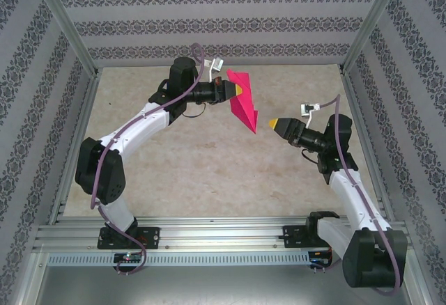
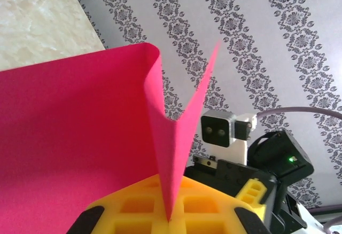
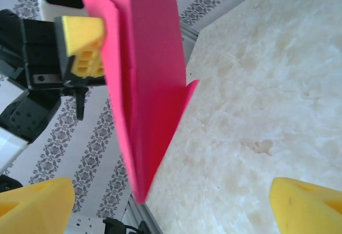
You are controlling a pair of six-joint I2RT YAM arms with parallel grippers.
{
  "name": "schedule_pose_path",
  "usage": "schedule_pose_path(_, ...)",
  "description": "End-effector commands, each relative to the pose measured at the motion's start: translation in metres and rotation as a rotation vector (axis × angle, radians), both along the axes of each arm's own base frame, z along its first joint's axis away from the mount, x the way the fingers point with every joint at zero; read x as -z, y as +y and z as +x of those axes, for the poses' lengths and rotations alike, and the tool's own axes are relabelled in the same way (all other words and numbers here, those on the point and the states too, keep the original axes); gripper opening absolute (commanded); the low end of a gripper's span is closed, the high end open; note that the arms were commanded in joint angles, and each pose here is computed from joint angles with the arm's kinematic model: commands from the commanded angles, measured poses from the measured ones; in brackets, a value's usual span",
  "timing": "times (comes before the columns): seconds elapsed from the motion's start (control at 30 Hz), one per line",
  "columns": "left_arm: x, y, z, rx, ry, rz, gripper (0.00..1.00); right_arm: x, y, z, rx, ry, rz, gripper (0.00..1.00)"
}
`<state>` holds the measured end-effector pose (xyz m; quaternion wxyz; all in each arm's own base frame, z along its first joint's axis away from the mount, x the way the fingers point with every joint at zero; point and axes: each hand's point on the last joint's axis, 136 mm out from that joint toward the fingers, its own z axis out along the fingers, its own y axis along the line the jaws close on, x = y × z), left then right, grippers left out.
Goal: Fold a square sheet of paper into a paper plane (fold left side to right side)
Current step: Turn over the paper at the center of the table.
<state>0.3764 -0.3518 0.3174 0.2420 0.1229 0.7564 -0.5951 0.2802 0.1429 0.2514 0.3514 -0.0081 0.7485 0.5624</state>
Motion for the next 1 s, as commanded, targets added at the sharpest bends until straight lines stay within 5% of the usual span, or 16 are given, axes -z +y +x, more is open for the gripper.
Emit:
schedule_pose_path(0.0, -0.012, 0.008, -0.005, -0.001, -0.051, -0.001, 0.05, -0.025, 0.009, -0.004, -0.038, -0.054, 0.041, 0.98)
schedule_pose_path(0.47, -0.019, 0.003, -0.022, 0.079, -0.056, -0.04, 0.06, -0.041, 0.086, 0.013, -0.234, -0.075, 0.126, 0.97)
schedule_pose_path(0.97, 0.006, 0.001, -0.017, 0.077, -0.008, -0.001, 0.06, -0.029, 0.08, 0.013, -0.213, -0.041, 0.055, 0.45)
